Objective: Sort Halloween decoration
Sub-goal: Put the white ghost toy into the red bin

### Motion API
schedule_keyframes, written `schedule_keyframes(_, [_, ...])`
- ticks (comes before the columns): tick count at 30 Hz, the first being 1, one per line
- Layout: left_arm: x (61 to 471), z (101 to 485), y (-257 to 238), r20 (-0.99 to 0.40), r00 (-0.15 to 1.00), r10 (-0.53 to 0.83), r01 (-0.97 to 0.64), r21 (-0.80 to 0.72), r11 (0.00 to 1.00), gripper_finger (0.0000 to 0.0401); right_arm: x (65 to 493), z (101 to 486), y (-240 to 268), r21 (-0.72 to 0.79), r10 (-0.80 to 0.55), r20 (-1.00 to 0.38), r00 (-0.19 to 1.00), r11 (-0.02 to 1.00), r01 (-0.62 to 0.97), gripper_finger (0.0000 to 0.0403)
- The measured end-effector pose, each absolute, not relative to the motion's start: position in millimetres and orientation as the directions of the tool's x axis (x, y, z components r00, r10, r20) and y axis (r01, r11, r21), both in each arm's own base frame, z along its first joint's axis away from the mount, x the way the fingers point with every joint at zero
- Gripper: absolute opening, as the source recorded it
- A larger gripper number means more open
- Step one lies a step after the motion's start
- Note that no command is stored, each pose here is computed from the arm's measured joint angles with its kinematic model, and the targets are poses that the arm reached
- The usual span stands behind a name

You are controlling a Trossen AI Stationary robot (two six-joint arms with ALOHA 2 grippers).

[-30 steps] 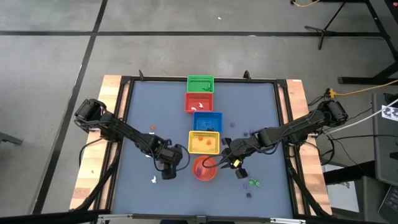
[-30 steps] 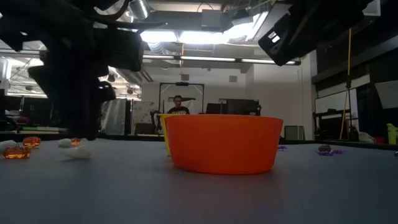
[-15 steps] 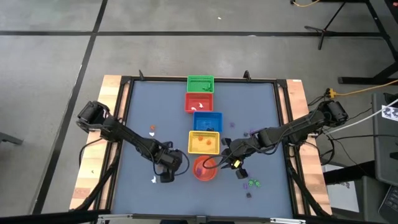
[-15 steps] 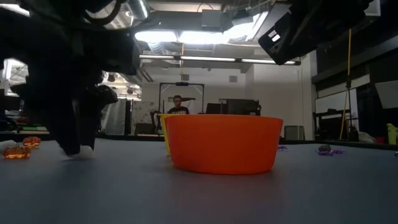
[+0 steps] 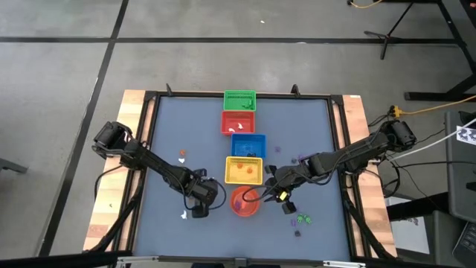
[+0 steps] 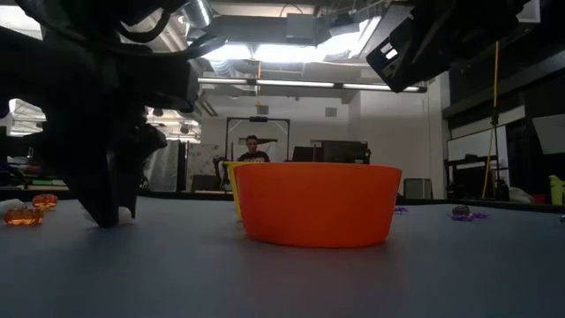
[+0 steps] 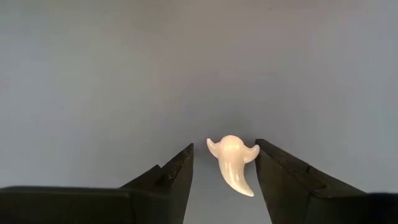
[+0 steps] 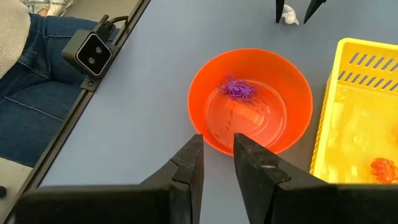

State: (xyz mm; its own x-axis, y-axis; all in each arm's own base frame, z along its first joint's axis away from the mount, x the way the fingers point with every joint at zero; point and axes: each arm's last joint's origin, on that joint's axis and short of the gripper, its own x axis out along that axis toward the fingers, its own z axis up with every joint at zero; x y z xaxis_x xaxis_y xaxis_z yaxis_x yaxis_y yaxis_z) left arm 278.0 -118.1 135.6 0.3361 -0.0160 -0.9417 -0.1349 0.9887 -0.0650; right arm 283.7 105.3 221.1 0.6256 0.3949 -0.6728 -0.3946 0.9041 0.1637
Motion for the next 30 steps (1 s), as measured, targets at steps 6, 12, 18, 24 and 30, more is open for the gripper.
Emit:
schedule_keyframes(6, [277.9,135.5,-118.1,-0.942,0.335,-0.018,-0.134,-0.066,0.989,0.0118,283.7,221.1,105.3,0.164,0.395,-0.673,0.626,0.904,-0.395,0.0085])
schedule_keyframes(12, [277.9,135.8,-118.0,-0.941,0.337,-0.015,-0.136,-0.064,0.989,0.0083,283.8,221.1,105.3,0.164,0.395,-0.673,0.626,0.904,-0.394,0.0085])
schedule_keyframes(18, [277.8,135.6,-117.7,-0.941,0.338,-0.013,-0.138,-0.063,0.988,0.0057,283.8,221.1,105.3,0.164,0.395,-0.672,0.626,0.904,-0.395,0.0085])
schedule_keyframes(24, [277.8,135.6,-117.7,-0.941,0.337,-0.012,-0.138,-0.063,0.988,0.0042,283.9,221.2,105.3,0.164,0.395,-0.671,0.627,0.904,-0.395,0.0085])
schedule_keyframes(30, [277.8,135.6,-117.7,-0.941,0.337,-0.012,-0.138,-0.063,0.988,0.0038,283.8,221.2,105.3,0.163,0.395,-0.672,0.627,0.904,-0.396,0.0085])
